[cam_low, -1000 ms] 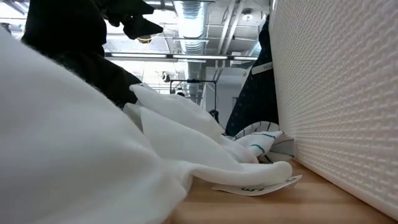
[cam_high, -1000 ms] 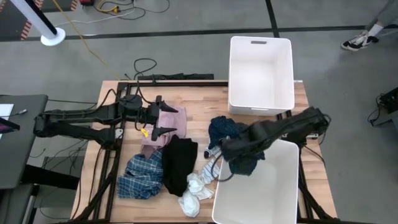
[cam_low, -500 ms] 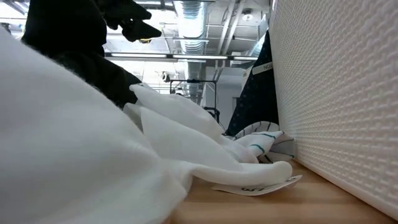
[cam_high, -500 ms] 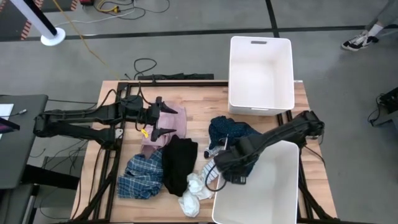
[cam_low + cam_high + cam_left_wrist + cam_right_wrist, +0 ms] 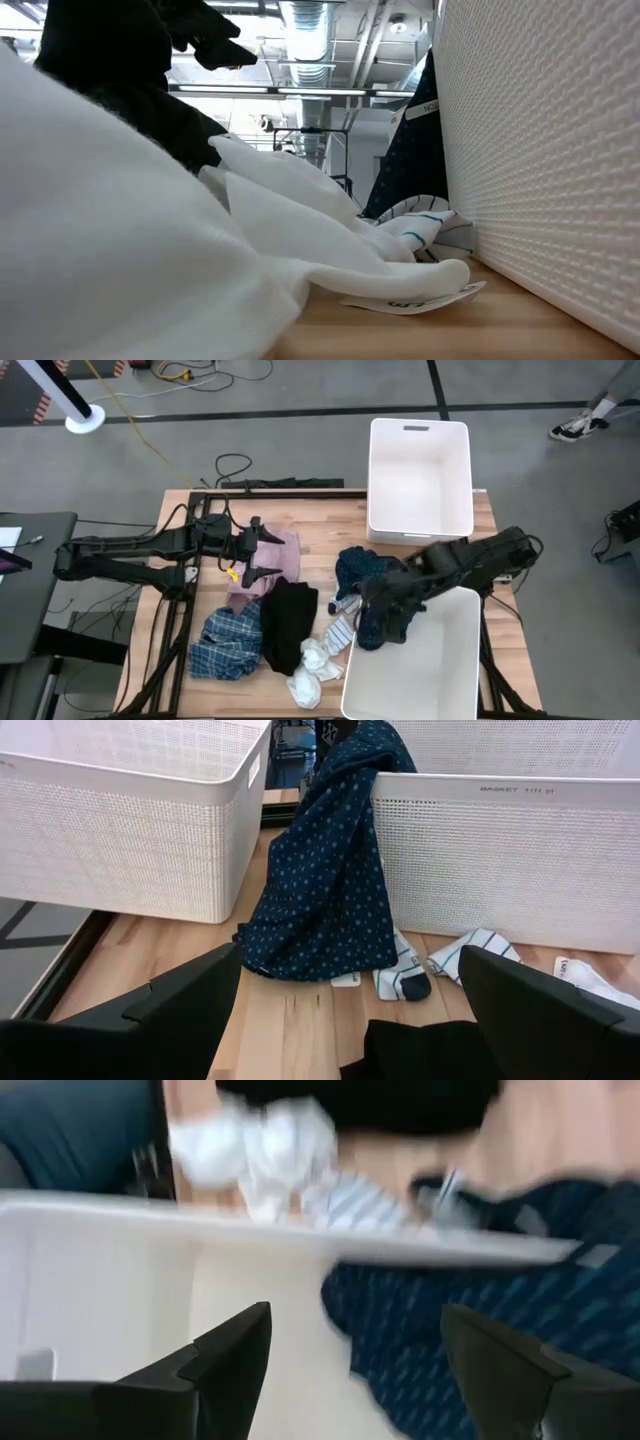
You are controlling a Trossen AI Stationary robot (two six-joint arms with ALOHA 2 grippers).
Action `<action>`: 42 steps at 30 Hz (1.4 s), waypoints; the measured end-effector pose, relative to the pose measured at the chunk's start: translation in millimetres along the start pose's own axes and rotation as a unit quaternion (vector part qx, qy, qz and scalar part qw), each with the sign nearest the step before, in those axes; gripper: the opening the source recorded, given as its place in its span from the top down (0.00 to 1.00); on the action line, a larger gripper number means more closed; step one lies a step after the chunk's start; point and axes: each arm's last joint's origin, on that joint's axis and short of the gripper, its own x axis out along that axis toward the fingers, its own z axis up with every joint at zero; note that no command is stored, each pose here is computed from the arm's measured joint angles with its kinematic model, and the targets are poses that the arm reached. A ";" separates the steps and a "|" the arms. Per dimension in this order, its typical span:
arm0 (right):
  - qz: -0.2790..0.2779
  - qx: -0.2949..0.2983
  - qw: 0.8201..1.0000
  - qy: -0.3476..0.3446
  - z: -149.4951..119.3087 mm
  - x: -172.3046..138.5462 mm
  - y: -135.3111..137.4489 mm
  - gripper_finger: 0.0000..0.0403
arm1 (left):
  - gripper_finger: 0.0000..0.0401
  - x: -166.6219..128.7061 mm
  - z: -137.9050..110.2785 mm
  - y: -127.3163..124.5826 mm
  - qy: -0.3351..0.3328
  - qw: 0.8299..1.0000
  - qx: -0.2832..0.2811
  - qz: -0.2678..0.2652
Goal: Sort clothes
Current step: Put the top blue patterned polo in the bottom laundry bin
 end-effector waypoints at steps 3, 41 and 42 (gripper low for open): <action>0.002 -0.022 0.998 -0.053 14.6 -12.9 -6.4 0.24 | 0.08 0.0 -0.1 0.0 0.000 1.000 0.001 0.000; -0.022 0.077 0.951 0.298 77.7 196.9 -187.4 0.24 | 0.08 -0.4 -11.8 -6.4 0.058 0.997 0.003 -0.045; -0.024 0.079 0.950 0.302 77.3 200.7 -189.4 0.24 | 0.08 -0.3 -11.7 -7.4 0.058 0.997 0.004 -0.048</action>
